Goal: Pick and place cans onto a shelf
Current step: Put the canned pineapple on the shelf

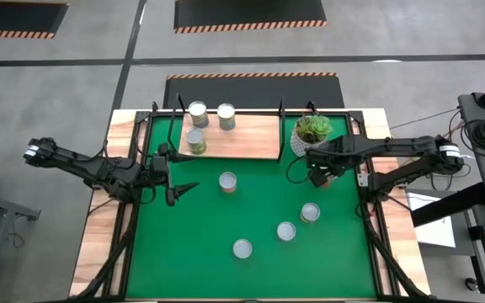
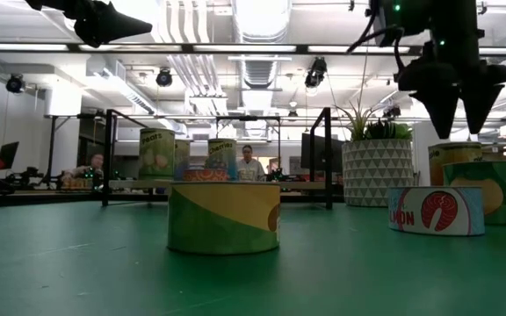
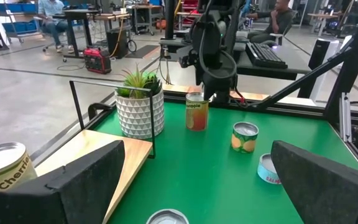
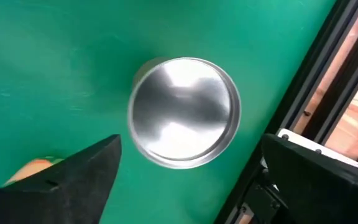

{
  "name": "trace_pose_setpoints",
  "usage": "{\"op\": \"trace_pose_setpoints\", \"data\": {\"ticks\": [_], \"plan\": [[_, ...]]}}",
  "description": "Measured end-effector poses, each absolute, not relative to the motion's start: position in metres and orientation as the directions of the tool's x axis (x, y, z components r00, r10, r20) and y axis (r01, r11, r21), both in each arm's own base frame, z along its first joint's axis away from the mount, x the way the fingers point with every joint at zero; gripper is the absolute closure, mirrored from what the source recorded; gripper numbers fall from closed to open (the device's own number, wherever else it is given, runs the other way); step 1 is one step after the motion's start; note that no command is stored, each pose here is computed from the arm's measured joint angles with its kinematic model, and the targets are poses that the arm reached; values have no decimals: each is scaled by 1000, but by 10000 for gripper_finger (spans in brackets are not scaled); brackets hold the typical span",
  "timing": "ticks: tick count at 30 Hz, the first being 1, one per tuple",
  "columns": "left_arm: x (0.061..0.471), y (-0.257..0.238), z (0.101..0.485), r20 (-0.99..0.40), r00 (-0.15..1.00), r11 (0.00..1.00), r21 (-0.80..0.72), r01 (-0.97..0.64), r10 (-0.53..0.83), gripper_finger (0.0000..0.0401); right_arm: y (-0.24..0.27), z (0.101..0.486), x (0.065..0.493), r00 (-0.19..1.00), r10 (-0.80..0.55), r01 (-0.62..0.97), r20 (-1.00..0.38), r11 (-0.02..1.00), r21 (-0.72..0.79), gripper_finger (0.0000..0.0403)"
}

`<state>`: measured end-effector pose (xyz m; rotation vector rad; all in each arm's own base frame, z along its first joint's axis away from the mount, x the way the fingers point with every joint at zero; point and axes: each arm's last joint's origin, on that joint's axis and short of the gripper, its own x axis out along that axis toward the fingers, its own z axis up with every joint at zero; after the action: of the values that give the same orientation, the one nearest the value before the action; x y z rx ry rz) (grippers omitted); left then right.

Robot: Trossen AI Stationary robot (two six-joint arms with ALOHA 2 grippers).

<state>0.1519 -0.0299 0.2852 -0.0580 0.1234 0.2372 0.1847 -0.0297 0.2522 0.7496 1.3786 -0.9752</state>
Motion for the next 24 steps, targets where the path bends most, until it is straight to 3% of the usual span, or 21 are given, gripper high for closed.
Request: {"op": "trace_pose_setpoints", "data": {"ticks": [14, 24], "plan": [[152, -30, 285, -131, 964, 971, -38, -238, 231, 14, -32, 226, 187, -19, -130, 888, -991, 454, -76, 21], [152, -30, 285, -131, 964, 971, -39, -238, 231, 14, -33, 224, 188, 3, -134, 900, -991, 432, -56, 102]]}}
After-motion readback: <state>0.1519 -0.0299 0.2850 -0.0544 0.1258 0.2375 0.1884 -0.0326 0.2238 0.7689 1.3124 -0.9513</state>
